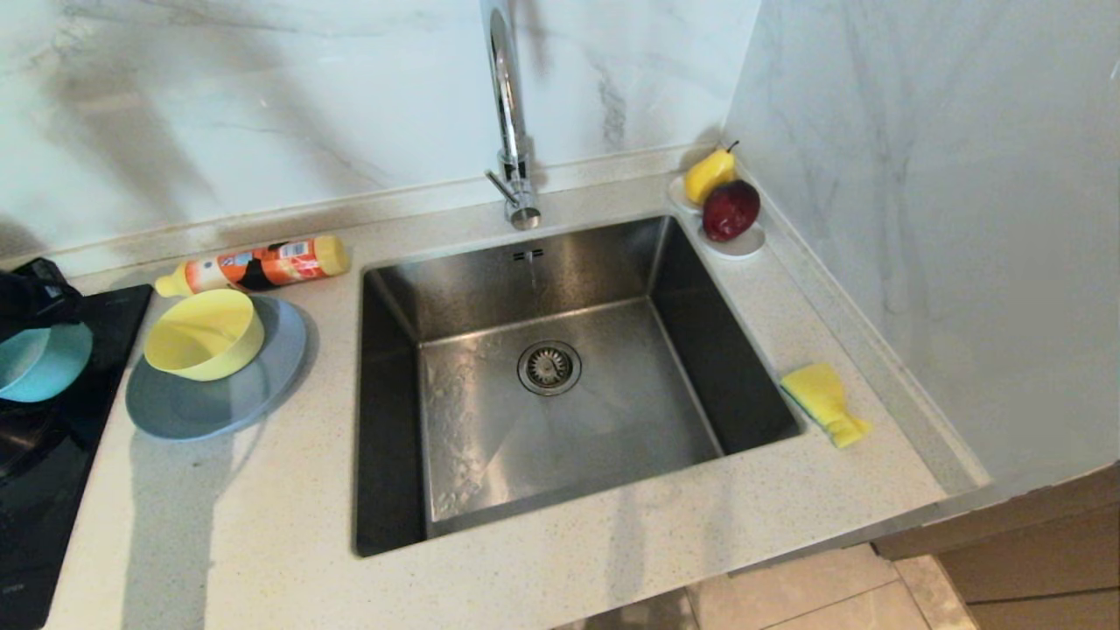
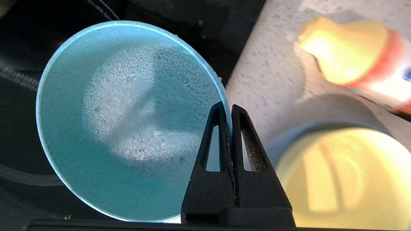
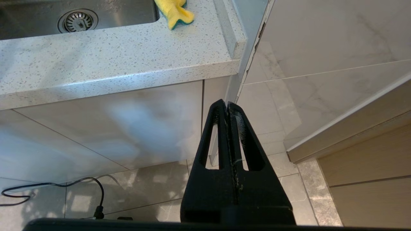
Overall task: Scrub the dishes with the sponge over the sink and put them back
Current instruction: Place the bowl on the bowl
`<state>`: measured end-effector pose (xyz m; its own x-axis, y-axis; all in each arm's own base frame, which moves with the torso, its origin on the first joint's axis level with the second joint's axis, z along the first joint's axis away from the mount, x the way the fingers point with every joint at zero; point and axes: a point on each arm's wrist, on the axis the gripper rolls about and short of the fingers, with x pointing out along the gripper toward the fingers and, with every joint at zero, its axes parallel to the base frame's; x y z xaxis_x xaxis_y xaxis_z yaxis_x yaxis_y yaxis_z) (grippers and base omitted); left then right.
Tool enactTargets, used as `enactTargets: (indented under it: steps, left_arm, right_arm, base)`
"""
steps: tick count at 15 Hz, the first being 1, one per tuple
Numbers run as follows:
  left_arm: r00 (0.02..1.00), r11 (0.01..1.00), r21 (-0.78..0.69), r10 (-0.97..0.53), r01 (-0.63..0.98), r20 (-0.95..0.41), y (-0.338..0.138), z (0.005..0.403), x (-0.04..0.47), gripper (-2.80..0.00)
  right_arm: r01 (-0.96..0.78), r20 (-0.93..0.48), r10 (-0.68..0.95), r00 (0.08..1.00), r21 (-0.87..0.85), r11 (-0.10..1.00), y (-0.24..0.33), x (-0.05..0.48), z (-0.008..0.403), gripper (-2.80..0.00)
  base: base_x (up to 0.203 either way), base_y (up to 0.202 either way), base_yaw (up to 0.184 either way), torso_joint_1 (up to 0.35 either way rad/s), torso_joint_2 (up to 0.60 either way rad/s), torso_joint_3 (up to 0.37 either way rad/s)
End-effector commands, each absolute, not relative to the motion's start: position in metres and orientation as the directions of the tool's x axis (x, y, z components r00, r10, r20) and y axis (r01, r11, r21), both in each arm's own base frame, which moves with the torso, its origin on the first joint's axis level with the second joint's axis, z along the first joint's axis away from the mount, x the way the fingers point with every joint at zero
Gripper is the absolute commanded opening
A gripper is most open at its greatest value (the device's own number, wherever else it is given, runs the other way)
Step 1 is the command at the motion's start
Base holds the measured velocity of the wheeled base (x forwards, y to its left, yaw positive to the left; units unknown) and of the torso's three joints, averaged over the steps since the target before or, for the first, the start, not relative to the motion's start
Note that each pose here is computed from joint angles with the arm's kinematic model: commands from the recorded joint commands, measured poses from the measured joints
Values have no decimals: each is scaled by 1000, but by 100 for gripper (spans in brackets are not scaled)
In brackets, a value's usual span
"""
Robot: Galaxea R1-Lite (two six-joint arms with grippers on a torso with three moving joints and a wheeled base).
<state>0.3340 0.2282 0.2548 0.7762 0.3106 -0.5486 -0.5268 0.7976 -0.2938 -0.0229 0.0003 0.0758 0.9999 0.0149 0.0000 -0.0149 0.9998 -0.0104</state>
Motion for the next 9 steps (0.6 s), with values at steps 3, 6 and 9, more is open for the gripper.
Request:
enactTargets:
  steps: [3, 6, 9]
  left_arm:
    - [807, 813, -299, 313, -500, -500, 211, 290, 309, -280]
    - [850, 844, -335, 235, -419, -471, 185, 318, 286, -280]
    - [872, 879, -347, 140, -328, -470, 145, 329, 290, -280]
  right_arm:
    - [-15, -2, 15, 1000, -11, 1000, 0, -23, 76, -280]
    - [-15, -2, 15, 1000, -11, 1000, 0, -23, 76, -280]
    - [-15, -2, 15, 1000, -11, 1000, 0, -23, 76, -280]
  base:
    - [0, 0, 0, 0, 0, 0]
    - [0, 0, 0, 0, 0, 0]
    - [0, 0, 0, 0, 0, 0]
